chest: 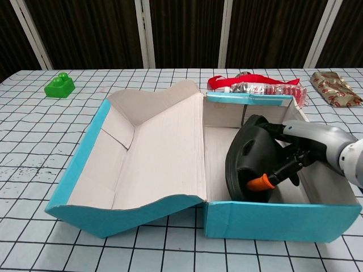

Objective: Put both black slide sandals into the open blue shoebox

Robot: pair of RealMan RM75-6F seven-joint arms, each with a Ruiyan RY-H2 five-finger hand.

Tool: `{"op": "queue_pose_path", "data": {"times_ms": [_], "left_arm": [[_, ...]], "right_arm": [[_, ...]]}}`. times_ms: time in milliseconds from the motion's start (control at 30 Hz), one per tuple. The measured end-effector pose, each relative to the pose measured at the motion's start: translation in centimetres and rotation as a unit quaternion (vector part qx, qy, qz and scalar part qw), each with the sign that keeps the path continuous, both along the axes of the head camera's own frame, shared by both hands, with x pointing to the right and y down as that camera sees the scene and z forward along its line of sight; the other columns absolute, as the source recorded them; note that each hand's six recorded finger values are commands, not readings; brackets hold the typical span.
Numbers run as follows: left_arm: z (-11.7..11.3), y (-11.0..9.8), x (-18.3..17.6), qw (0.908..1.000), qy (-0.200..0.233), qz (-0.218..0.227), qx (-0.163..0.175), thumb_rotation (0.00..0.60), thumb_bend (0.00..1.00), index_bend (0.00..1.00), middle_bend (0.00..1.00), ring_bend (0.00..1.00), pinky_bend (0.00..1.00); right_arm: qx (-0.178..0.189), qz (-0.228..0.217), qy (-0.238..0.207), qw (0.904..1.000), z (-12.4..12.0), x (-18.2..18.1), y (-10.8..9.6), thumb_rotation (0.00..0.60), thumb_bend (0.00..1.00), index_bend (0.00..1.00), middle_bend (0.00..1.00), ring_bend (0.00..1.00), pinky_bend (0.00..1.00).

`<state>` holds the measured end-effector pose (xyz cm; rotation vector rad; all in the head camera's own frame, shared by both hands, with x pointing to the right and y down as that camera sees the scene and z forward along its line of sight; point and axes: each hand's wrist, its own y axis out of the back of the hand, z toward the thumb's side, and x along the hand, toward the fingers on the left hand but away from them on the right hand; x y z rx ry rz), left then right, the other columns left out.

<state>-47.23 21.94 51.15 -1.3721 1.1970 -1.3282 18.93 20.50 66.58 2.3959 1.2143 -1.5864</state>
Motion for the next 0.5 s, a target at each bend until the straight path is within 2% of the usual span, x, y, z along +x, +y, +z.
{"op": "queue_pose_path", "data": {"times_ms": [300, 500], "left_arm": [[0.0, 0.0, -0.1, 1.0000, 0.004, 0.000, -0.003, 0.600, 0.08, 0.13, 0.00, 0.00, 0.10], [0.0, -0.1, -0.1, 1.0000, 0.004, 0.000, -0.003, 0.600, 0.08, 0.13, 0.00, 0.00, 0.10]], "right_arm": [[-0.027, 0.034, -0.048, 0.9979, 0.0, -1.2, 0.4, 0.600, 0.03, 0.00, 0.00, 0.67, 0.70], [-0.029, 0.056, -0.077, 0.9951, 0.0, -2.0, 0.3, 0.600, 0.03, 0.00, 0.00, 0.67, 0.70]]}}
